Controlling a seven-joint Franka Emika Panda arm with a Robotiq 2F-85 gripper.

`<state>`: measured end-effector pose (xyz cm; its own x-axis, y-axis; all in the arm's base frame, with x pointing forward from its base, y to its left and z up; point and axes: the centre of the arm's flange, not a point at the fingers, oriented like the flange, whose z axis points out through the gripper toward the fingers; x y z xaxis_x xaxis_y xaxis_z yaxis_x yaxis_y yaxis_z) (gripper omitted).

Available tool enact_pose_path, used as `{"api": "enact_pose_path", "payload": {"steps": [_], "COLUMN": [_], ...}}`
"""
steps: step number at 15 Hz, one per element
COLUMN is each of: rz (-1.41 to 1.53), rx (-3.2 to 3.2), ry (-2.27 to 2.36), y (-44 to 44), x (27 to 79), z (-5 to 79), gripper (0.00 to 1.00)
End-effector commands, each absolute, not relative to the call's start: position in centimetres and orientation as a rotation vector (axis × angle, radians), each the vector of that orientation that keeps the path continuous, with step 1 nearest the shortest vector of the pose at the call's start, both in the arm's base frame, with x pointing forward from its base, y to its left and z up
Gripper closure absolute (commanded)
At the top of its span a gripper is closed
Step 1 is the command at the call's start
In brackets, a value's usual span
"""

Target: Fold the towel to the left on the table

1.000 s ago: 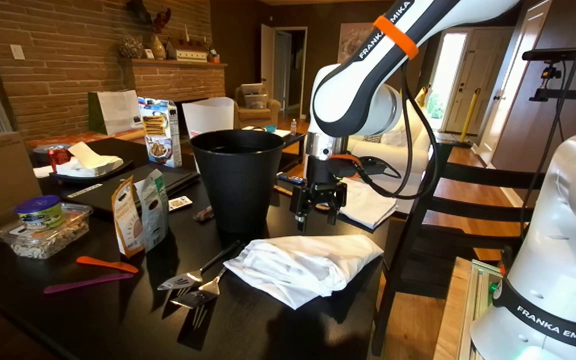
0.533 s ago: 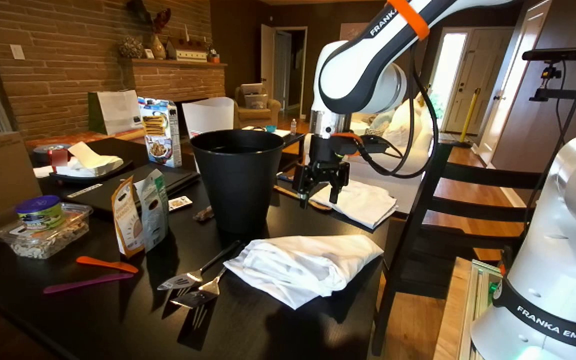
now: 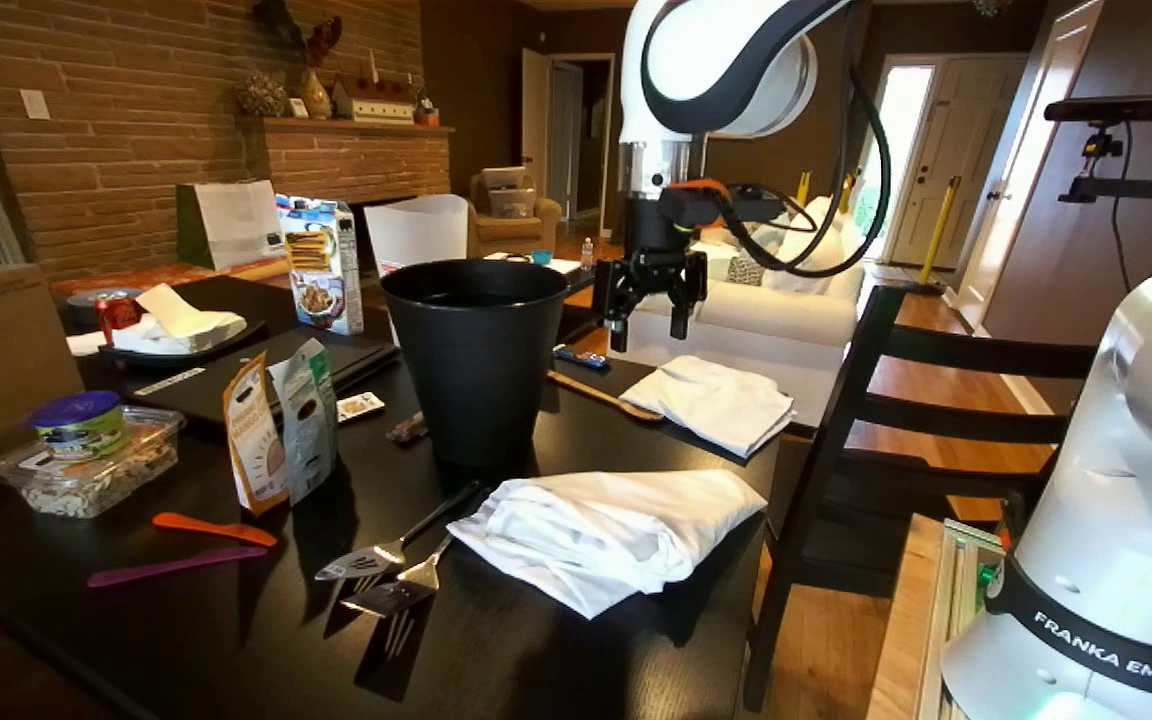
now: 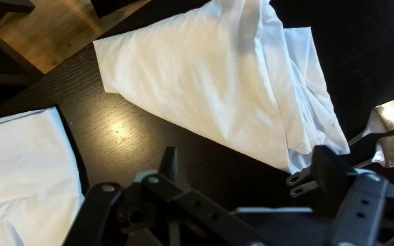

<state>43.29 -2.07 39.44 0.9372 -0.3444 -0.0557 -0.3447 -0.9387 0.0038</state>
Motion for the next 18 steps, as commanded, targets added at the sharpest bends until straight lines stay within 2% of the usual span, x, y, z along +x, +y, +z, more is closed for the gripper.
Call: {"api": "enact_pose_path", "payload": {"steps": [1,11,18], "rz": [0.125,0.187,0.182], "rx": [-3.127,-3.159,-3.137], "ry": [0.576,0.705,0.684], "y": [-2.1,-3.0,-2.9], "x": [43.0,42.6,43.0], "z": [42.8,47.0,46.2], "gripper": [0.00,0.00,0.00]}}
